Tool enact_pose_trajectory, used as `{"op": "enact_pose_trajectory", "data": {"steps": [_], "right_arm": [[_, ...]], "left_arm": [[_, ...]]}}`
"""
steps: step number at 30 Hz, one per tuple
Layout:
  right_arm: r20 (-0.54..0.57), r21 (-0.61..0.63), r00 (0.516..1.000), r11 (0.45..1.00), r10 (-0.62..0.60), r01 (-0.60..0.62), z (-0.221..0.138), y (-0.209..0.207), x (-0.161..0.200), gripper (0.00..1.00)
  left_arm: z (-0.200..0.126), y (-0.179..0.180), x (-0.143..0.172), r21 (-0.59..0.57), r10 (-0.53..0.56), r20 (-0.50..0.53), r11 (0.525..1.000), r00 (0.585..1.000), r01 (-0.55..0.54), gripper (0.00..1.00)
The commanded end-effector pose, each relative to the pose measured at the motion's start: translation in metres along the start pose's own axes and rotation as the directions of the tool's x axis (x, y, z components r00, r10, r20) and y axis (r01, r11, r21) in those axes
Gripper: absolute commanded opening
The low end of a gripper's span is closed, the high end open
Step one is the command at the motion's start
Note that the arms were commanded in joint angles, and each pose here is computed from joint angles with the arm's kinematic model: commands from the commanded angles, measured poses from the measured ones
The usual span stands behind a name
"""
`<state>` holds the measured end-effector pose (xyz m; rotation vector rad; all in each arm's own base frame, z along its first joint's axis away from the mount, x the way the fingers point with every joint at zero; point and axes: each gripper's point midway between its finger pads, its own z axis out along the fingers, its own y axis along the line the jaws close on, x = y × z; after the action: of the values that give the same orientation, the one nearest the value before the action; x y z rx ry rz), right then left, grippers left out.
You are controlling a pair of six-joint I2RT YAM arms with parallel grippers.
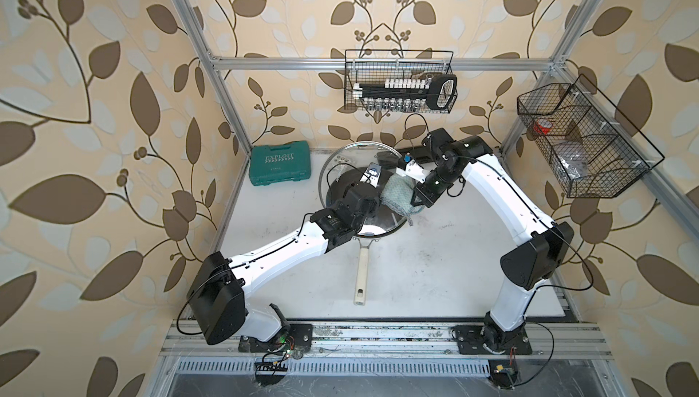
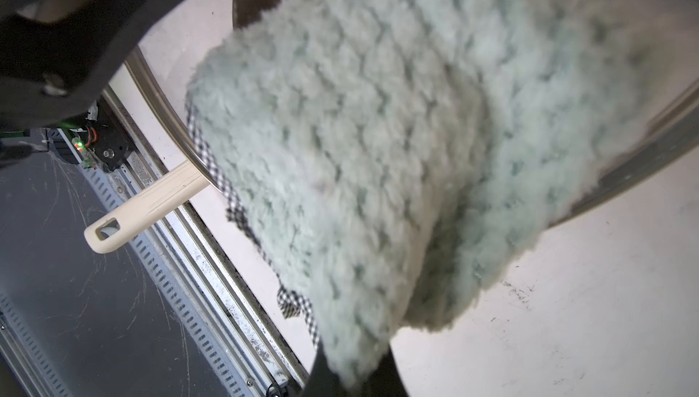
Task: Wipe the pot lid with a cloth
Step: Wipe the pot lid.
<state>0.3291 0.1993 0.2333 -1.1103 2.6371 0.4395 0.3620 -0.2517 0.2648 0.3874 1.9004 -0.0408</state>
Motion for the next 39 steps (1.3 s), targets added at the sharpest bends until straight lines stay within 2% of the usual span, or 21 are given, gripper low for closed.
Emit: {"op": "enact_pose_trajectory", "data": {"steps": [1, 9, 15, 20, 27, 39], "right_arm": [[0.044, 0.004, 0.999, 1.0, -0.008, 0.008, -0.009, 0.002, -0.007, 0.0], [0.07, 0.035, 0.997, 0.999, 0.031, -0.033, -0.013, -0.027, -0.035, 0.0], [0.084, 0.072, 0.995, 0.995, 0.059, -0.065, -0.007, -0.049, -0.06, 0.0], [0.088, 0.108, 0.994, 0.991, 0.067, -0.076, 0.0, -0.06, -0.068, 0.0], [0.058, 0.08, 0.996, 0.995, 0.061, -0.066, 0.003, -0.052, -0.056, 0.0], [-0.008, 0.004, 0.999, 0.999, 0.043, -0.043, 0.01, -0.015, -0.003, 0.0]], "left_arm": [[-0.043, 0.022, -0.118, 0.016, -0.257, 0.349, 0.963, 0.901, 0.268, 0.0], [-0.046, 0.015, -0.105, 0.007, -0.304, 0.342, 0.947, 0.889, 0.321, 0.0], [-0.05, 0.018, -0.096, -0.026, -0.378, 0.365, 0.909, 0.851, 0.415, 0.0], [-0.053, 0.016, -0.092, -0.017, -0.409, 0.399, 0.892, 0.821, 0.452, 0.0], [-0.052, 0.013, -0.093, -0.016, -0.422, 0.435, 0.88, 0.795, 0.475, 0.0], [-0.05, 0.017, -0.104, -0.016, -0.464, 0.491, 0.842, 0.737, 0.54, 0.0]]}}
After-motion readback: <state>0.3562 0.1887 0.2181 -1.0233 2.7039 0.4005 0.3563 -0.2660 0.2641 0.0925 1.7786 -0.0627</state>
